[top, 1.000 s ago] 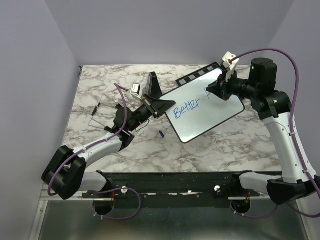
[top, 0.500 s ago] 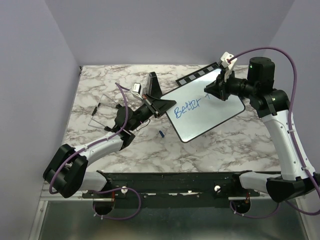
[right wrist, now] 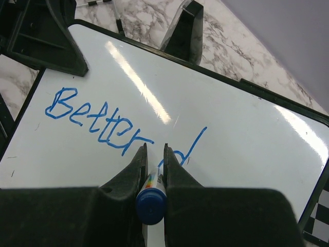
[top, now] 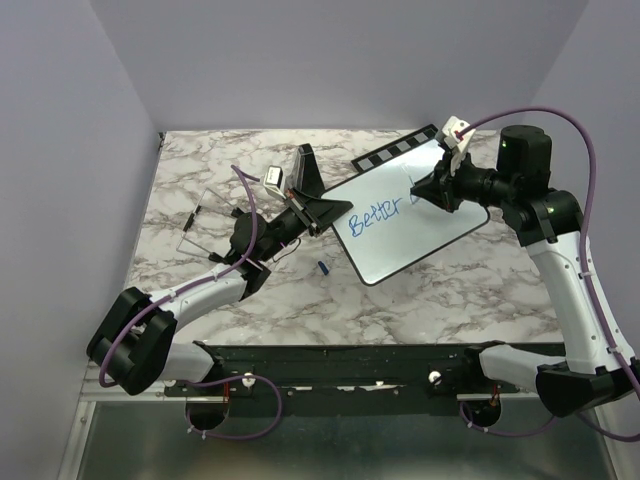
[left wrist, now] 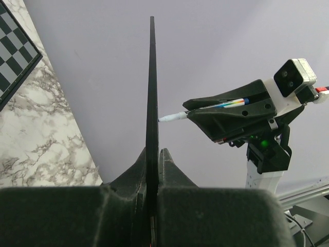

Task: Write a sentence on the whiteboard

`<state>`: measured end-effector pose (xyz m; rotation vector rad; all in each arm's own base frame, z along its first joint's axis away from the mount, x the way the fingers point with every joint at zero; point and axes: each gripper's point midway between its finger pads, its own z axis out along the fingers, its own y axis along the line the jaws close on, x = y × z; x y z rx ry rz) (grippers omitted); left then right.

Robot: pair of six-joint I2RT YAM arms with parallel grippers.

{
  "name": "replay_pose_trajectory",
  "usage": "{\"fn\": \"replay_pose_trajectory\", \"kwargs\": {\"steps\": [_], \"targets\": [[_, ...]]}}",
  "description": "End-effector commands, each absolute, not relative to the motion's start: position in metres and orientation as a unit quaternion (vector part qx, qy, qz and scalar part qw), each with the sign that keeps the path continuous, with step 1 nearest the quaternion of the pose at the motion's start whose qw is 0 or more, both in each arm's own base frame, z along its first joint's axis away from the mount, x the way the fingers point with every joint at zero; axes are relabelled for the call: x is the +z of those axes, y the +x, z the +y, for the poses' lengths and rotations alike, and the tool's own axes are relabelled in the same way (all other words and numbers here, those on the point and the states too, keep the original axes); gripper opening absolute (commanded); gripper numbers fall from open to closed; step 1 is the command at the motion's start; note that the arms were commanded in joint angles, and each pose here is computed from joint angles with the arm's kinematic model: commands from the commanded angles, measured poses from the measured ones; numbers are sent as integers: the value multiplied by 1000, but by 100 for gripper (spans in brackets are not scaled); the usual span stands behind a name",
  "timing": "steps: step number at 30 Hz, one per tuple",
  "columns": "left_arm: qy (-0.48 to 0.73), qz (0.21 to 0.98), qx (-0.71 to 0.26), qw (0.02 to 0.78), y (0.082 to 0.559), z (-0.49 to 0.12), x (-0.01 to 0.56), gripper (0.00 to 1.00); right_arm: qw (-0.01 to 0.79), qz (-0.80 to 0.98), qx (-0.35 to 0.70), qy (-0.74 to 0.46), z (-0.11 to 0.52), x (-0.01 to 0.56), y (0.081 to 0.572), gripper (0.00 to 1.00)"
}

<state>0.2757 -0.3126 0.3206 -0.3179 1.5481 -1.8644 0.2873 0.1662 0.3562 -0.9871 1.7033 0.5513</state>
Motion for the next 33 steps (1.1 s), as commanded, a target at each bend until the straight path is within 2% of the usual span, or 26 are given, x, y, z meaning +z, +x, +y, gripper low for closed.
{"fn": "replay_pose_trajectory", "kwargs": {"steps": [1,19,33], "targets": [[-86,497,-781,367,256,-299,395,0,511,732,205,-402,154,347,288,1],[-87,498,-781,366,254,-297,394,0,543,721,188,-388,154,375,308,1],[-88,498,-780,369,257,-296,394,0,521,739,180,-387,146,349,296,1]]}}
